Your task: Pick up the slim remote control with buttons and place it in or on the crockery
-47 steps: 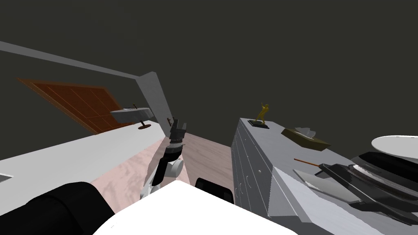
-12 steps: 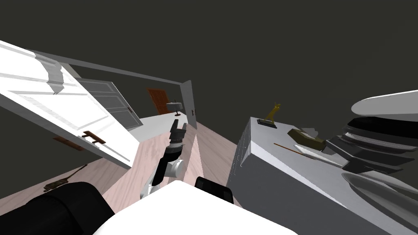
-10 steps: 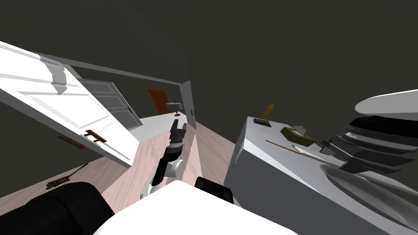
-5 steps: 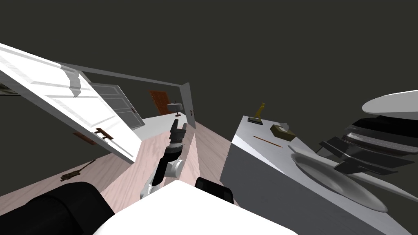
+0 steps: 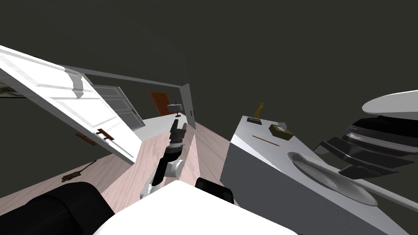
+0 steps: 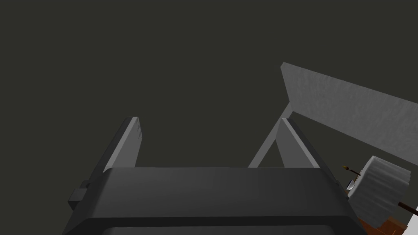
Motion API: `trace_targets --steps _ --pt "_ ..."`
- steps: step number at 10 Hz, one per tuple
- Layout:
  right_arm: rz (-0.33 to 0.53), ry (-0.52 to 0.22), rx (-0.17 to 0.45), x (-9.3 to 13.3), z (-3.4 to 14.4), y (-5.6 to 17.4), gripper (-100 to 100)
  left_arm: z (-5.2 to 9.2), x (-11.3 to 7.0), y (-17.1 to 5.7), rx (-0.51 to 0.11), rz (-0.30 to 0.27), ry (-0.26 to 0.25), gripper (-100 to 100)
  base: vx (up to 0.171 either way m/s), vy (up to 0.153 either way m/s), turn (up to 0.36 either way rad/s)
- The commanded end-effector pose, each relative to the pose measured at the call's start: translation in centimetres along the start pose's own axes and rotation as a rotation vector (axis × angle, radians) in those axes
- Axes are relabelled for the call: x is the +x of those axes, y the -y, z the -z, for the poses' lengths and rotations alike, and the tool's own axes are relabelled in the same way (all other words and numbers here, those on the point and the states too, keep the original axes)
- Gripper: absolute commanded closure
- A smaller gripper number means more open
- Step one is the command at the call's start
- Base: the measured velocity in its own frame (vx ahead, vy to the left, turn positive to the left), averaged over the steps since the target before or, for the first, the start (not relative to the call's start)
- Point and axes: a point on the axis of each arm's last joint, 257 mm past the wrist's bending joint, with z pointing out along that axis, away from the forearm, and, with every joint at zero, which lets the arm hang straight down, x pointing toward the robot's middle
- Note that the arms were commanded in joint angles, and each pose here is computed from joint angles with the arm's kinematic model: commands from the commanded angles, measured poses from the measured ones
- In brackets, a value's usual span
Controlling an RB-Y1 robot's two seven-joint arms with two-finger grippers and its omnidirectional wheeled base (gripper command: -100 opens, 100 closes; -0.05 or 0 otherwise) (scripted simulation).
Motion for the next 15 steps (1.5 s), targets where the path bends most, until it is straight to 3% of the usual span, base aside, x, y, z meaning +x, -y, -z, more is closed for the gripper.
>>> trace_targets --steps 1,2,9,10,11,15 --pt "0.000 0.000 0.000 0.0 0.0 0.0 0 0.0 0.0 0.0 0.000 0.000 0.000 0 0.000 0.000 0.000" --pt "0.000 -0.002 -0.002 0.0 1.1 0.0 -100 0.0 0.0 0.0 0.000 0.000 0.000 0 0.006 -0.001 0.004" --pt "0.001 -0.007 -0.007 -0.3 5.3 -0.5 -100 0.0 0.0 0.0 0.000 0.000 0.000 0 0.000 0.000 0.000" --pt "0.001 -0.007 -0.005 -0.3 4.9 -0.5 -100 0.0 0.0 0.0 0.000 0.000 0.000 0 0.000 0.000 0.000" --pt "0.001 -0.007 -0.007 -0.3 5.0 -0.5 0 0.0 0.0 0.0 0.000 0.000 0.000 0 0.000 0.000 0.000" --pt "0.001 -0.007 -0.006 -0.3 5.0 -0.5 0 0.0 0.0 0.0 0.000 0.000 0.000 0 0.000 0.000 0.000"
